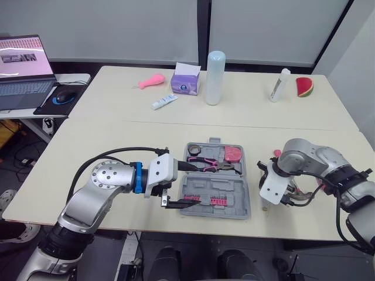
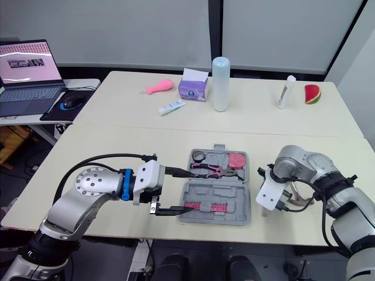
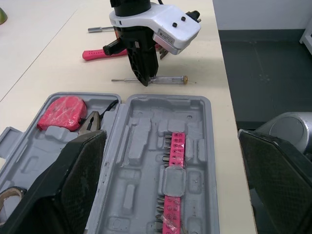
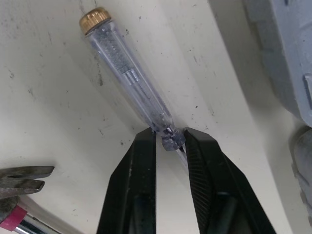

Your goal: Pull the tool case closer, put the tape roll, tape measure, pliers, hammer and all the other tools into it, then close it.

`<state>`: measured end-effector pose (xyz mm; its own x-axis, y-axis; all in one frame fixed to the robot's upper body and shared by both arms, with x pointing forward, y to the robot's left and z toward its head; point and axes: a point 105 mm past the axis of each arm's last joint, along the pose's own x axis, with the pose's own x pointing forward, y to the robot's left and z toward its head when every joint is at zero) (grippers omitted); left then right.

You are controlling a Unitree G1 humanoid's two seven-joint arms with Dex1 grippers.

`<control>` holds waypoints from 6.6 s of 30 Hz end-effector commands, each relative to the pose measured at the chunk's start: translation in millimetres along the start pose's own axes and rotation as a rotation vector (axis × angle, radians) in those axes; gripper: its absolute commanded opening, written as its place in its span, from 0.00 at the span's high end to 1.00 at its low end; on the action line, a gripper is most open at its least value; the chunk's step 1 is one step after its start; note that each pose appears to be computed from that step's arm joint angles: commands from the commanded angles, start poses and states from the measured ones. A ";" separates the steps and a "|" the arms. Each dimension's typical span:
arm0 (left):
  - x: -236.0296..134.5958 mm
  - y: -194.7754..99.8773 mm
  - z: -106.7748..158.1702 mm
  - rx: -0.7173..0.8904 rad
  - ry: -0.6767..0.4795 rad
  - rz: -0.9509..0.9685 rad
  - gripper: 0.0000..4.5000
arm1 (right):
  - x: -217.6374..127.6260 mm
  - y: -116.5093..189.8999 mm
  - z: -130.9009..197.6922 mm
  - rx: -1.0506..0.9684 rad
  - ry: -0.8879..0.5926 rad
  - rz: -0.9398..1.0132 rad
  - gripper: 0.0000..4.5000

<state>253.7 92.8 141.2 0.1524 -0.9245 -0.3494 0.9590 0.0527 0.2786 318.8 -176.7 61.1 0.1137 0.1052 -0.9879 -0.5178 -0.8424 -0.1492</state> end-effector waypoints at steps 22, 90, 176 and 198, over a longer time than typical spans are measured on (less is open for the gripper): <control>11.7 6.8 10.5 0.077 -0.064 -0.006 0.00 | -87.3 63.1 50.6 1.399 -0.365 -0.268 0.93; 10.3 7.3 15.2 0.065 -0.119 -0.050 0.00 | 16.0 58.1 5.5 1.931 -0.324 -1.113 0.44; -50.2 5.1 -44.6 -0.021 0.173 0.046 0.00 | -41.9 -121.9 67.7 0.930 -0.460 -0.549 0.66; -48.5 5.4 -42.7 -0.021 0.164 0.050 0.00 | 6.0 -116.3 63.0 0.936 -0.403 -0.499 1.00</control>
<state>263.3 159.5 113.6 0.2365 -0.8367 -0.4940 0.9607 0.1254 0.2476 325.1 -42.4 70.9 0.2843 0.6383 -0.7153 -0.9452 0.0618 -0.3205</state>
